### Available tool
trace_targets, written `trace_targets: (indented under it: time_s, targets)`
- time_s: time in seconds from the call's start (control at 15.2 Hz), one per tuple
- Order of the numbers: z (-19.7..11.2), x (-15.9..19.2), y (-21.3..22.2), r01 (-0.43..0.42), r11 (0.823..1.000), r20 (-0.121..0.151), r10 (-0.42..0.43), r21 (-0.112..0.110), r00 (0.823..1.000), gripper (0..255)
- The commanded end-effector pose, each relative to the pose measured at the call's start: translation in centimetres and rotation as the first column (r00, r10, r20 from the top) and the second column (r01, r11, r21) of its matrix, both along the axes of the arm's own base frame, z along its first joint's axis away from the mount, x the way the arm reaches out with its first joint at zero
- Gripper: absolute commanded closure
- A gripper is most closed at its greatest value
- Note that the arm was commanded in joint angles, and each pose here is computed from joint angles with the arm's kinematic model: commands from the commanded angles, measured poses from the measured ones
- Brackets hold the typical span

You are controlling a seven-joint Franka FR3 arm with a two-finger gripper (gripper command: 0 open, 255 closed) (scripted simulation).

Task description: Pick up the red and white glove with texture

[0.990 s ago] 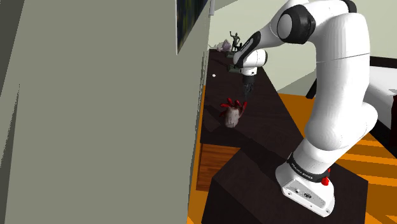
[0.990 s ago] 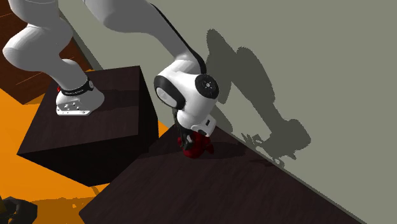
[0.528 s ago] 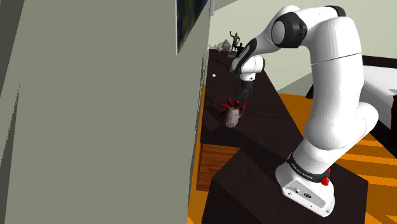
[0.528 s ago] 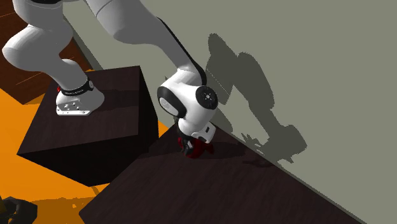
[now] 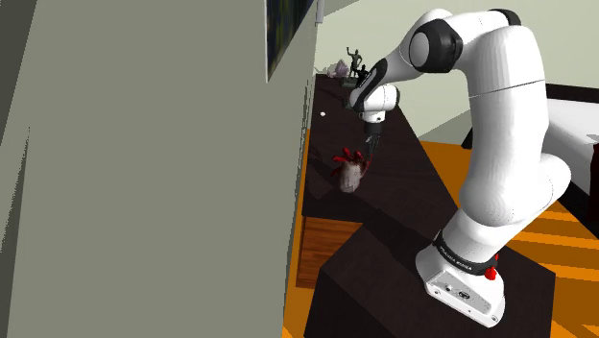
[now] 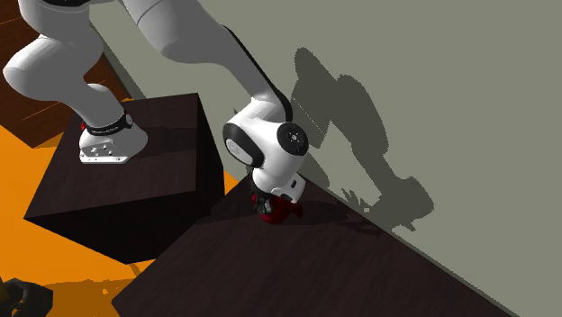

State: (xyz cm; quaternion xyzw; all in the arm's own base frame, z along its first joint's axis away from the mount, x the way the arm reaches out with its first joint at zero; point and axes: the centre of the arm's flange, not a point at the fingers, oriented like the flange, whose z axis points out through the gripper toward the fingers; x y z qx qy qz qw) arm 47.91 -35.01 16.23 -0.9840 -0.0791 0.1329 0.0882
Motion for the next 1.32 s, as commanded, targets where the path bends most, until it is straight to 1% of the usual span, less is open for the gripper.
trace_targets:
  time_s: [0.0, 0.13, 1.12, 1.25]
  targets:
    - [0.0, 0.0, 0.0, -0.001, 1.0, 0.0, 0.001, 0.0, 1.0, 255]
    - [-0.1, 0.0, 0.1, -0.001, 1.0, 0.0, 0.001, 0.0, 1.0, 255]
    - [7.9, 0.0, 0.1, -0.001, 1.0, 0.0, 0.001, 0.0, 1.0, 255]
    - [7.9, 0.0, 0.1, -0.001, 1.0, 0.0, 0.001, 0.0, 1.0, 255]
